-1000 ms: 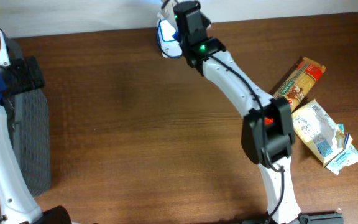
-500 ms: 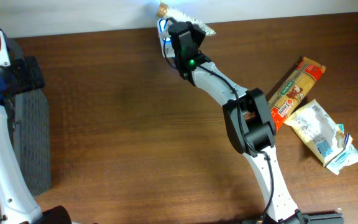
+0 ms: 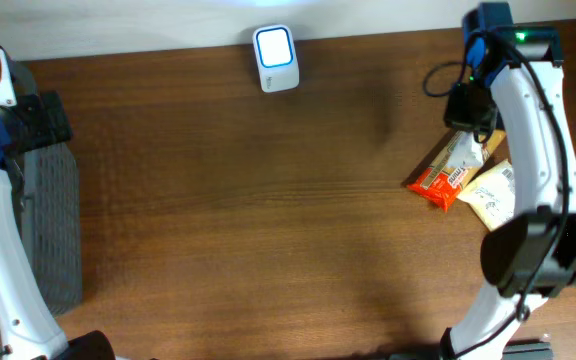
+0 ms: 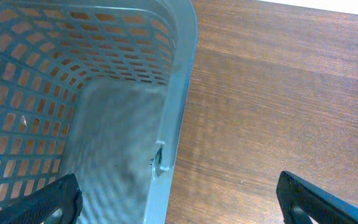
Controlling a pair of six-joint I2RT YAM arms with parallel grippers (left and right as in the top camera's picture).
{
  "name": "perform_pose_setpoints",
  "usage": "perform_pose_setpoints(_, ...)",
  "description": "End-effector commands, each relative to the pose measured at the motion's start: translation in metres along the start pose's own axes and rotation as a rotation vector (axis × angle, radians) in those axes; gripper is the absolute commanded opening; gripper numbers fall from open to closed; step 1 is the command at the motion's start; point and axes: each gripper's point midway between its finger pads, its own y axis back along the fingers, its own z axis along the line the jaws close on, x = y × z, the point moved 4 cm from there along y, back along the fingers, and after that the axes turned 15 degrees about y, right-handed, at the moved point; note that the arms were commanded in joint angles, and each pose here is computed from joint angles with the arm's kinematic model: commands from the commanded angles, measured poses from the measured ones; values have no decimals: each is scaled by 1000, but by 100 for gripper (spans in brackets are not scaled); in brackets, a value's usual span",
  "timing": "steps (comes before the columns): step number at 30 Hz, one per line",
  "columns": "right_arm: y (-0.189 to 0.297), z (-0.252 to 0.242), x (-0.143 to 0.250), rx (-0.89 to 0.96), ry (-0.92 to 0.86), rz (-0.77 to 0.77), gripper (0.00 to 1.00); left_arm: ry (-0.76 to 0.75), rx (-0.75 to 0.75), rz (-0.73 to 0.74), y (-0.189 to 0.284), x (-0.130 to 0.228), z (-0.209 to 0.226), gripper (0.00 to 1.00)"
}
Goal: Scan the item barcode
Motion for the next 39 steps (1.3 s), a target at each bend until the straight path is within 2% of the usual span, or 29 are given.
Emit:
perform_pose_setpoints(1,-59,-34,12,21,-171,176,4,-9,-2,-15,5,-2,2,99)
perform_pose_setpoints(2,-77,-43,15,25,-194,227,8,-9,-2,-15,5,-2,2,99)
perform_pose_setpoints(5,-71,-52,15,20,-208,216,45,-9,-2,-15,5,-2,2,99)
perform_pose_setpoints(6,-58,-52,16,19,-202,212,49,-9,-2,-15,5,-2,2,99)
perform_pose_setpoints(8,-8,-31,9,-165,-55,93,51,-9,-2,-15,5,-2,2,99)
perform_pose_setpoints(10,67,-11,5,-330,32,-141,51,-9,-2,-15,5,-2,2,99)
perform_pose_setpoints(11,110,-6,13,-384,52,-260,58,-9,-2,-15,5,-2,2,99)
perform_pose_setpoints(12,177,2,38,-459,94,-452,99,-9,-2,-15,5,-2,2,99)
perform_pose_setpoints(16,267,-3,116,-474,148,-743,99,-9,-2,-15,5,-2,2,99)
perform_pose_setpoints(19,292,-12,152,-468,148,-850,98,-9,-2,-15,5,-2,2,99)
perform_pose_setpoints(22,291,-31,150,-327,95,-888,99,-9,-3,-15,5,-2,2,99)
perform_pose_setpoints(25,312,-42,138,-267,43,-1166,99,-9,-2,-15,5,-2,2,99)
perform_pose_setpoints(27,296,-46,135,-207,-17,-1342,99,-9,-3,-15,5,-2,2,99)
perform_pose_setpoints(29,256,-40,143,-183,-55,-1498,99,-9,-3,-15,5,-2,2,99)
perform_pose_setpoints(32,173,-22,165,-175,-82,-1659,99,-9,-2,-15,5,-2,2,99)
perform_pose_setpoints(35,87,-3,182,-203,-102,-1661,99,-9,-2,-15,5,-2,2,99)
perform_pose_setpoints(39,24,11,185,-273,-159,-1607,99,-9,-3,-15,5,-2,2,99)
